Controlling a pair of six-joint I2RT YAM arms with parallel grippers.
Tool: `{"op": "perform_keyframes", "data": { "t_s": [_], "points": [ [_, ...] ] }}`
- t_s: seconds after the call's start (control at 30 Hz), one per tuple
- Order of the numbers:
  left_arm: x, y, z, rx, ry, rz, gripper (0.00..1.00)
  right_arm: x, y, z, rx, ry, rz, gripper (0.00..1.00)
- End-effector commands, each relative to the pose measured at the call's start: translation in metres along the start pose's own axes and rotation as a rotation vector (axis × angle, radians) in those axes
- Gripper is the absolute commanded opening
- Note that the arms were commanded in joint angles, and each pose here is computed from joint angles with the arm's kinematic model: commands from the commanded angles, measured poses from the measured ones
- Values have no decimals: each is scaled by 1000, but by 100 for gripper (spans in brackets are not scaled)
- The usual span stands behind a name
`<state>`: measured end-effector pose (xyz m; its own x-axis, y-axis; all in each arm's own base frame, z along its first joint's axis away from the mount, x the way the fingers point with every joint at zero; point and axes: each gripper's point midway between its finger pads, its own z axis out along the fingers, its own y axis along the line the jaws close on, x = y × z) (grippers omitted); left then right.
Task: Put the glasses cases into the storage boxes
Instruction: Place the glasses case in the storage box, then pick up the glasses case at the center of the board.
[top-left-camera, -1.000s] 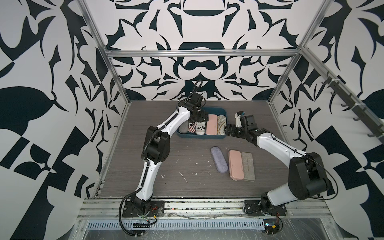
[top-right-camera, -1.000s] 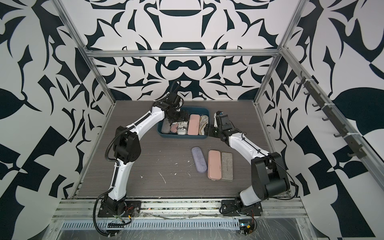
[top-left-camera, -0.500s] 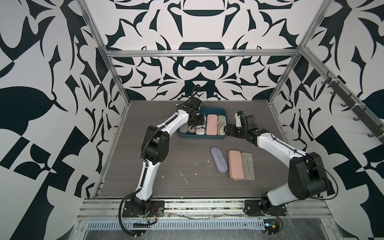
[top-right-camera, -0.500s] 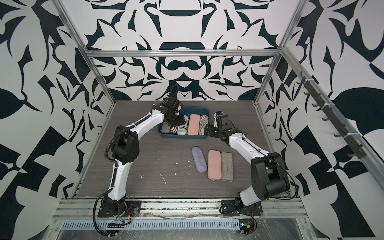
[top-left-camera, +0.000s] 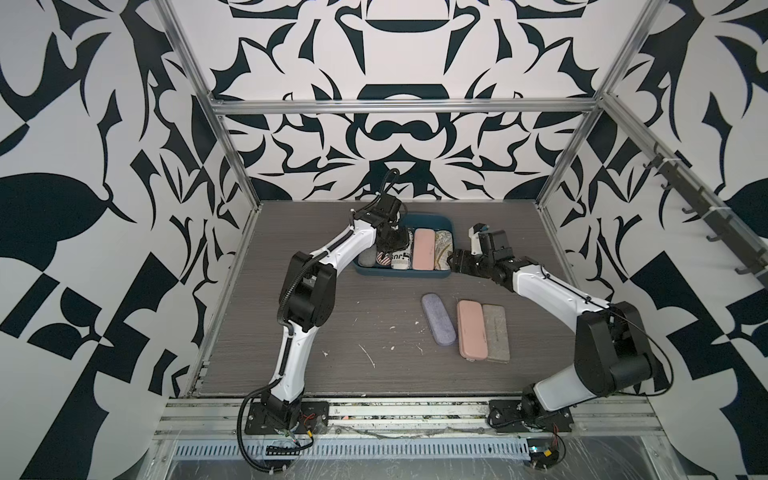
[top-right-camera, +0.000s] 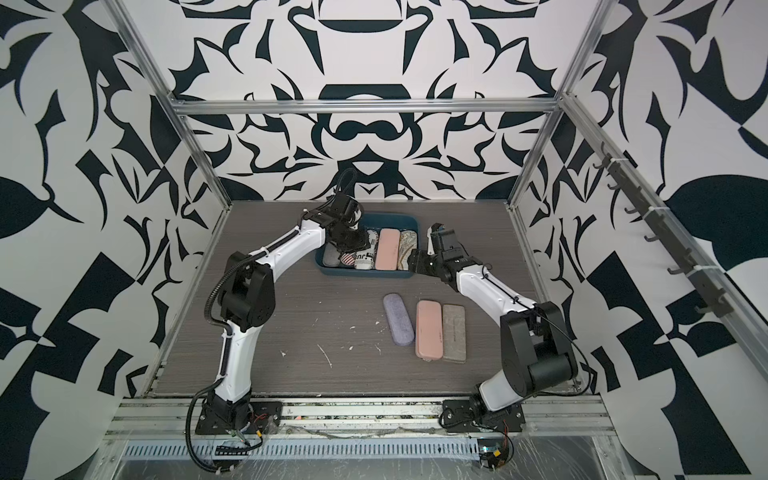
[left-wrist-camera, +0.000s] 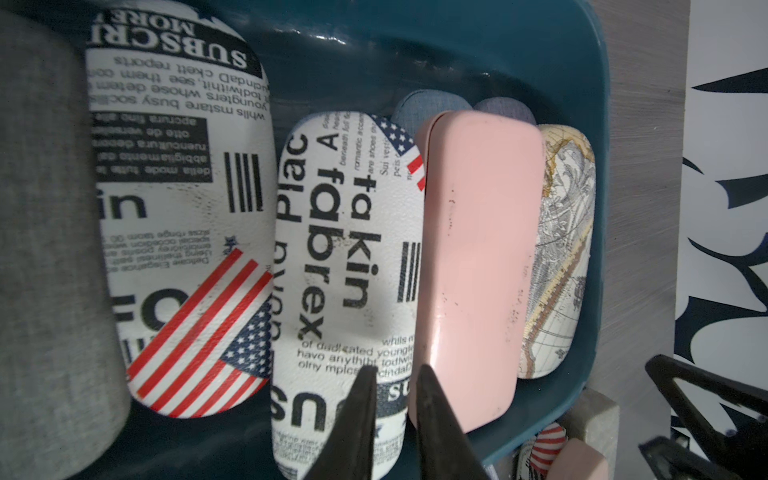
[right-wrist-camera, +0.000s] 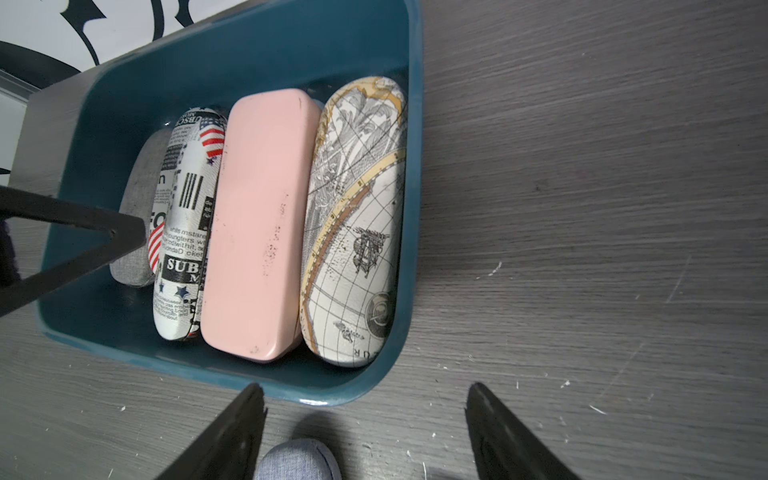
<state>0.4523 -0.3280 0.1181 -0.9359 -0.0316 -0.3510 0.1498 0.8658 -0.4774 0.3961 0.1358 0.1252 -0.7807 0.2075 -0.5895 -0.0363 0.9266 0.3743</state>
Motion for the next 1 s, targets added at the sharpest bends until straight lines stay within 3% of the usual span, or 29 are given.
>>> {"op": "perform_keyframes", "data": {
  "t_s": [0.0, 0.37, 0.57, 0.67, 0.73, 0.87, 0.97],
  "points": [
    [2, -4, 2, 22, 11, -10, 20, -17, 7, -8, -17, -44, -14, 79],
    [7, -16, 10, 54, 39, 0, 19, -18, 8, -10, -16, -50, -17, 79],
    [0, -44, -16, 104, -12, 51, 23, -21, 9, -16, -23, -69, -21, 79],
    [1, -68, -42, 133, -51, 90, 32, -23, 9, -19, -22, -84, -25, 79],
    [13, -81, -58, 127, -56, 117, 45, -25, 8, -22, -16, -91, -25, 79],
    [56, -93, -79, 61, -30, 171, 66, -27, 5, -25, -1, -102, -24, 79],
    [97, -86, -84, 26, 28, 121, 77, -29, 2, -26, 15, -109, -20, 79]
  ]
}}
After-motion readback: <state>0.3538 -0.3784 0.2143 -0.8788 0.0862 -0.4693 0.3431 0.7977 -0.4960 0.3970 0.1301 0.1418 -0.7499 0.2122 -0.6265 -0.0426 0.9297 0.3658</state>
